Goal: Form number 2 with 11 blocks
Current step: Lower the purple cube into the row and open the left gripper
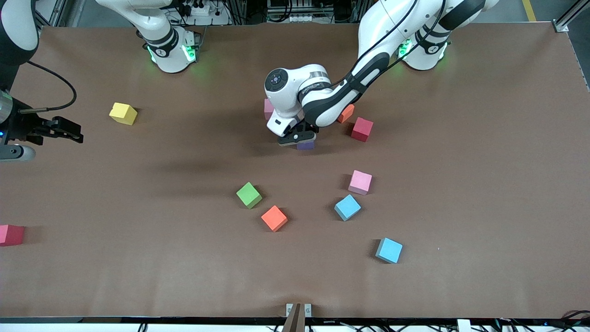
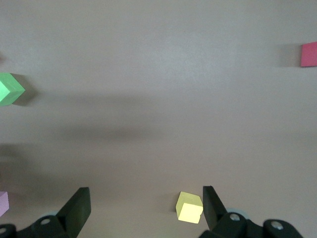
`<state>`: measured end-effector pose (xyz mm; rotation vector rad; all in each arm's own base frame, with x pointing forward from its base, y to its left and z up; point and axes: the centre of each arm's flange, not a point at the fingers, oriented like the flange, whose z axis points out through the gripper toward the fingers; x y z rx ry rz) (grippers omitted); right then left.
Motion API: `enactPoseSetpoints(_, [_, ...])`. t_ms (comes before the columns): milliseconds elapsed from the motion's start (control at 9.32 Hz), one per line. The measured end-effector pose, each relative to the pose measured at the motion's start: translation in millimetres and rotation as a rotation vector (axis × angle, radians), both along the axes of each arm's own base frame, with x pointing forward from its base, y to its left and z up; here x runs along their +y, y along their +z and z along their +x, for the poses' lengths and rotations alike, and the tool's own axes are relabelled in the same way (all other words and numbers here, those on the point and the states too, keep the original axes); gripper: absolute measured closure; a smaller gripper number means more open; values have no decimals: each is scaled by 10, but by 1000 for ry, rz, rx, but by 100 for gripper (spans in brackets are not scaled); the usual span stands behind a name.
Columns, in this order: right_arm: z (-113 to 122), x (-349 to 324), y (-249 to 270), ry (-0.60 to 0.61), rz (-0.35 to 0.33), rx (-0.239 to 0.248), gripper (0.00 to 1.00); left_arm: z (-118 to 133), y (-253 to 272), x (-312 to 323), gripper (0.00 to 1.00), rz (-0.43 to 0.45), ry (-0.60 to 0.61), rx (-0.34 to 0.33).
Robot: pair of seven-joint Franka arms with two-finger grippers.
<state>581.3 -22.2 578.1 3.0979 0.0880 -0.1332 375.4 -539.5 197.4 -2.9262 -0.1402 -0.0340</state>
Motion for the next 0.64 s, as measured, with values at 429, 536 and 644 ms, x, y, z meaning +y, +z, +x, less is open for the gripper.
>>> enactPoseSetpoints(429, [-10,-3,131,-1,-1,-8,0,-61,-119,34,0,15,13,14])
enactPoseSetpoints(536, [-15,0,137,-1,-1,-4,0,-38,-70,18,0,8,17,6])
enactPoseSetpoints(644, [-18,0,135,-1,-1,-2,0,-3,5,-4,0,-3,25,-6])
